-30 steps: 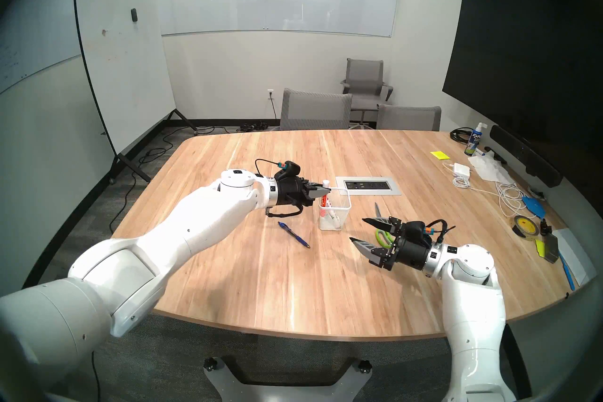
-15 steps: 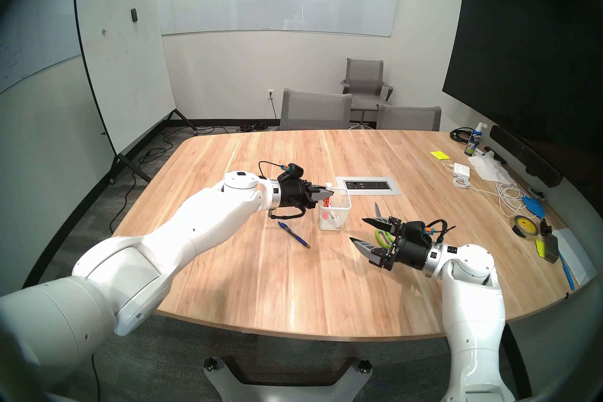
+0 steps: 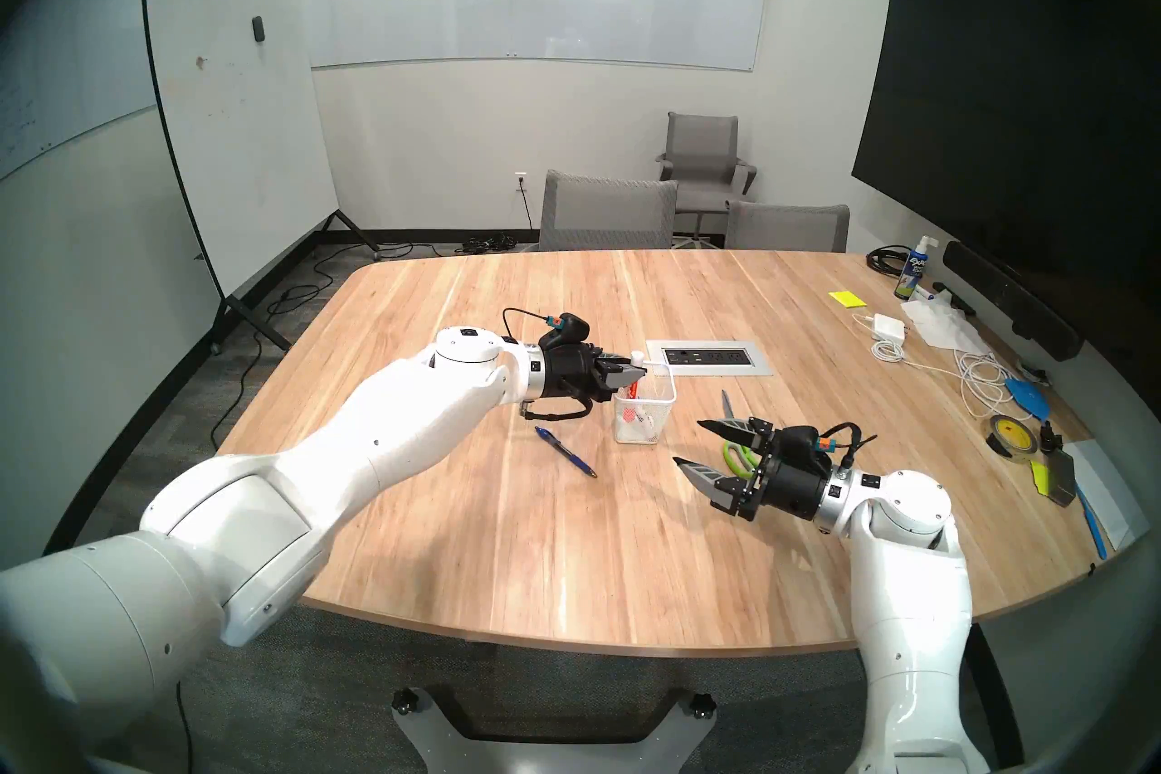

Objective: Place the pen, the marker, and the scissors into the pen holder

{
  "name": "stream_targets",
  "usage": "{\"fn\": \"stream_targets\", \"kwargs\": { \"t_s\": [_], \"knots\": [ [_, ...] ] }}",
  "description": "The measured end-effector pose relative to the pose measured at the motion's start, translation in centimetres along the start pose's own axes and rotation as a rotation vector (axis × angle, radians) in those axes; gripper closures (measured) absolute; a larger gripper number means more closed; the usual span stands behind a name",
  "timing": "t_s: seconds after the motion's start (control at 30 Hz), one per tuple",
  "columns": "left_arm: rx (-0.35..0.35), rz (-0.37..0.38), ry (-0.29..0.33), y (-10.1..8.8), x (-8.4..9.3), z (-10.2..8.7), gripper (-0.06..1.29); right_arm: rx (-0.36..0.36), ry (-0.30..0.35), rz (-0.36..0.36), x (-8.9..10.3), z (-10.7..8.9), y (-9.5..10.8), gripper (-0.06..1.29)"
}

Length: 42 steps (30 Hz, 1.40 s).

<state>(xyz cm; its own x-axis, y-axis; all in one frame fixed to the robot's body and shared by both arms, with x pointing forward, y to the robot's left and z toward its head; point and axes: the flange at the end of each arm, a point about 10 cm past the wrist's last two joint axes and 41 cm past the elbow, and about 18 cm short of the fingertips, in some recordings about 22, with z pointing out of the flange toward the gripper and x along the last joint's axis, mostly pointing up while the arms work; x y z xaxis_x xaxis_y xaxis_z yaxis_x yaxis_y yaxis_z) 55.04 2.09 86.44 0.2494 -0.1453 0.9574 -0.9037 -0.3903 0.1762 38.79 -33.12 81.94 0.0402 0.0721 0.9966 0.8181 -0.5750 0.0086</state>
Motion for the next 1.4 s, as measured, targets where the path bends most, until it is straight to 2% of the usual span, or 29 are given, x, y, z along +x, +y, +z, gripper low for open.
{"fn": "stream_targets", "kwargs": {
  "t_s": [0.13, 0.27, 0.33, 0.5, 0.97, 1.4],
  "knots": [
    [-0.001, 0.001, 0.003, 0.1, 0.1, 0.1, 0.83, 0.000, 0.000, 0.000, 0.0, 0.0, 0.0, 0.01],
    [-0.002, -0.001, 0.002, 0.2, 0.2, 0.1, 0.54, 0.000, 0.000, 0.000, 0.0, 0.0, 0.0, 0.01],
    [-0.003, -0.003, 0.001, 0.3, 0.3, 0.1, 0.47, 0.000, 0.000, 0.000, 0.0, 0.0, 0.0, 0.01],
    [-0.006, -0.005, -0.002, 0.5, 0.5, 0.1, 0.47, -0.001, 0.000, 0.000, 0.0, 0.0, 0.0, 0.01],
    [-0.039, 0.045, 0.012, 2.3, 2.5, -0.8, 0.48, -0.001, 0.001, -0.001, 0.0, 0.0, 0.0, 0.01],
    [-0.038, 0.047, 0.006, 3.9, 1.9, -2.9, 0.52, 0.000, 0.001, -0.001, 0.0, 0.0, 0.0, 0.01]
  ]
}}
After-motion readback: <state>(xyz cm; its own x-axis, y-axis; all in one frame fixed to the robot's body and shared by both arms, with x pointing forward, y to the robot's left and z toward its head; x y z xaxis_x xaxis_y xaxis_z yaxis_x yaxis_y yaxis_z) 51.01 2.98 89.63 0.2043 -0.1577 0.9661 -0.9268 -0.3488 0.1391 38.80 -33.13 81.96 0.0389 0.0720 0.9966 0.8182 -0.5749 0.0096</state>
